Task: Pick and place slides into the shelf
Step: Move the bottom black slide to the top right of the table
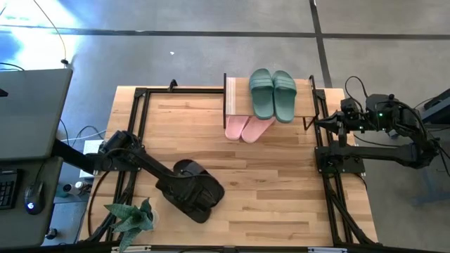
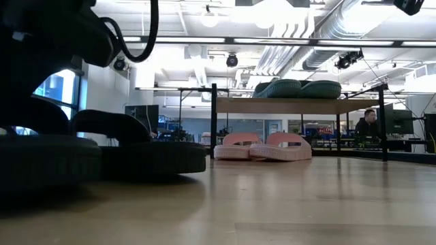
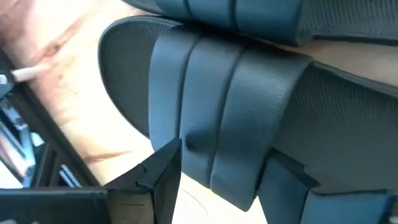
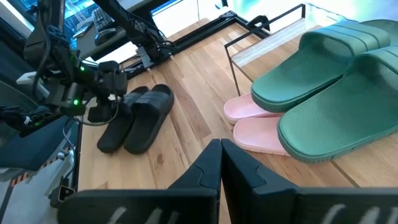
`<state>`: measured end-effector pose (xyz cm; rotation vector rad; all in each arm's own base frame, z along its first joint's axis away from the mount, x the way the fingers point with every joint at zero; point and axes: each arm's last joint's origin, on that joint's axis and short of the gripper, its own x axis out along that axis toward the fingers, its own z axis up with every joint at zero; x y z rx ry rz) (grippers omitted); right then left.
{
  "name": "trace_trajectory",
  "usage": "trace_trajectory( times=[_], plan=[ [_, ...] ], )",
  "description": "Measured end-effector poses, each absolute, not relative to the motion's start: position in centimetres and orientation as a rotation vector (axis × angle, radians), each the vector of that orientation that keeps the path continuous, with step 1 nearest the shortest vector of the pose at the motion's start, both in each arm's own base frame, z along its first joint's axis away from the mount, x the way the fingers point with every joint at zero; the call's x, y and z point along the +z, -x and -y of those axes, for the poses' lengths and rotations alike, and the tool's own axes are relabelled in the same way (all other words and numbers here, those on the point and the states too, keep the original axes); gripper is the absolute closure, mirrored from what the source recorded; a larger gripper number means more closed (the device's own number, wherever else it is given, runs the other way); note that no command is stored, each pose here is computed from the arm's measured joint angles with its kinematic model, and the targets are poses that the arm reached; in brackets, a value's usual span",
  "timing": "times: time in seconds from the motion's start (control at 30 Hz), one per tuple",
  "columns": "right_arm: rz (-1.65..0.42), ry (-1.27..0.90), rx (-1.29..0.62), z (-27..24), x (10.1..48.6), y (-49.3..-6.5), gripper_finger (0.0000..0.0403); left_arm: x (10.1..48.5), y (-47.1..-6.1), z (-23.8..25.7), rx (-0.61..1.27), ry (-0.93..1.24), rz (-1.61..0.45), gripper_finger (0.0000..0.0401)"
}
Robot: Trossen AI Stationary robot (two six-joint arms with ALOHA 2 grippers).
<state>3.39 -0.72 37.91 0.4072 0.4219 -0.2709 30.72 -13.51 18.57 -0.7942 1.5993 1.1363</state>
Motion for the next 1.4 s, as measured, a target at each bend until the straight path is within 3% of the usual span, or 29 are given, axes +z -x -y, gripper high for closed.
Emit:
trace_trajectory(
  times=[0.23, 0.6, 0.77, 0.93, 1.23, 1.4],
  plan=[
    [-0.422, -0.407, -0.271, 0.7, 37.9, -3.4, 0.0401, 18.6, -30.6, 13.4, 1.145, 0.767, -1.593, 0.0251],
    [-0.422, -0.407, -0.271, 0.7, 37.9, -3.4, 0.0401, 18.7, -30.7, 13.4, 1.145, 0.758, -1.578, 0.0392],
    [-0.422, -0.407, -0.271, 0.7, 37.9, -3.4, 0.0401, 18.7, -30.7, 13.4, 1.145, 0.757, -1.576, 0.038],
    [-0.422, -0.407, -0.27, 0.7, 37.9, -3.4, 0.0401, 19.4, -30.8, 13.8, 1.144, 0.727, -1.538, 0.0395],
    [-0.422, -0.407, -0.271, 0.7, 37.9, -3.4, 0.0401, 24.8, -31.5, 14.9, 1.145, 0.684, -1.412, 0.0395],
    [-0.422, -0.407, -0.271, 0.7, 37.9, -3.4, 0.0401, 27.9, -32.2, 16.0, 1.023, 0.71, -1.307, 0.0397]
  ],
)
